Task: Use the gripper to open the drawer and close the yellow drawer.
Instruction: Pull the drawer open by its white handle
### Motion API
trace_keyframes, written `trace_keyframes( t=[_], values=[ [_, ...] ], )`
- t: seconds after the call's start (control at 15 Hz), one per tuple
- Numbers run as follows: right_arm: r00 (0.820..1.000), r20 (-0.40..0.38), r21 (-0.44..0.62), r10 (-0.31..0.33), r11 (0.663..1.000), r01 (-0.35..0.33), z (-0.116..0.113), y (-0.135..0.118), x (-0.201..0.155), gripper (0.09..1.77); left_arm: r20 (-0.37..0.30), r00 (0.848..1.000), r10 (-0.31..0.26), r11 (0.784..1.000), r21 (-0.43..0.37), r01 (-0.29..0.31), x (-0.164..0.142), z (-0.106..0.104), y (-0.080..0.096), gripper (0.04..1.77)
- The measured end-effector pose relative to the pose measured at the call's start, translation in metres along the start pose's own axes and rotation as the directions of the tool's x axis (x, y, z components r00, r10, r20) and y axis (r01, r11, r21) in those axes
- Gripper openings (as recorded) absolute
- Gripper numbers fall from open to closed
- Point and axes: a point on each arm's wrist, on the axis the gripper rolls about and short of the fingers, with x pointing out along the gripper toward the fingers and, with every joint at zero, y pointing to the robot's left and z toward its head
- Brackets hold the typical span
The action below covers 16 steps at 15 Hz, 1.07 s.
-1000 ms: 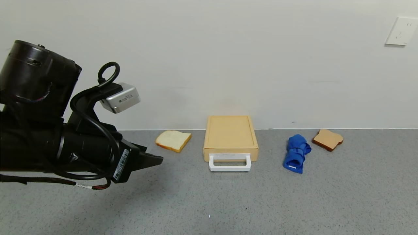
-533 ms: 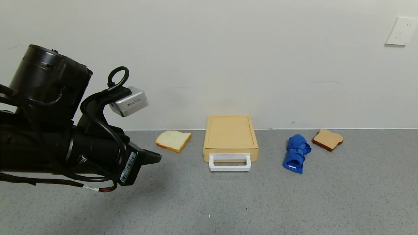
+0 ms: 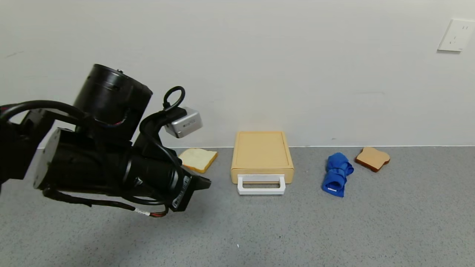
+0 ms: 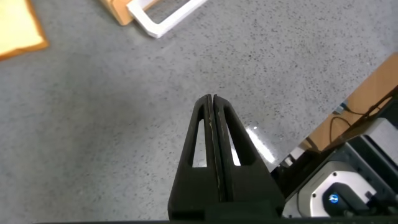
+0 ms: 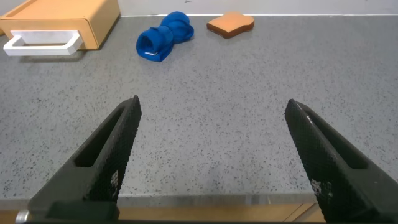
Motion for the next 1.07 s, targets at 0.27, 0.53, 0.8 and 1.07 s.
trace_keyframes(
  t=[0.27,0.53,0.8,1.07],
  values=[
    [1.000,0.000,0.000,0.000,1.000,0.000,0.000,0.000,0.000,1.70,-0.029,0.999,-0.039,0.995,-0.088,0.036,0.031,0.015,-0.014,0.11],
    [1.000,0.000,0.000,0.000,1.000,0.000,0.000,0.000,0.000,1.70,-0.040,0.999,-0.015,0.968,-0.250,0.005,0.060,0.033,-0.022,0.11],
    [1.000,0.000,0.000,0.000,1.000,0.000,0.000,0.000,0.000,1.70,-0.112,0.993,0.042,0.916,-0.394,-0.083,0.094,0.048,-0.023,0.11],
    [1.000,0.000,0.000,0.000,1.000,0.000,0.000,0.000,0.000,1.70,-0.162,0.980,0.119,0.863,-0.471,-0.183,0.141,0.056,-0.020,0.11]
  ],
)
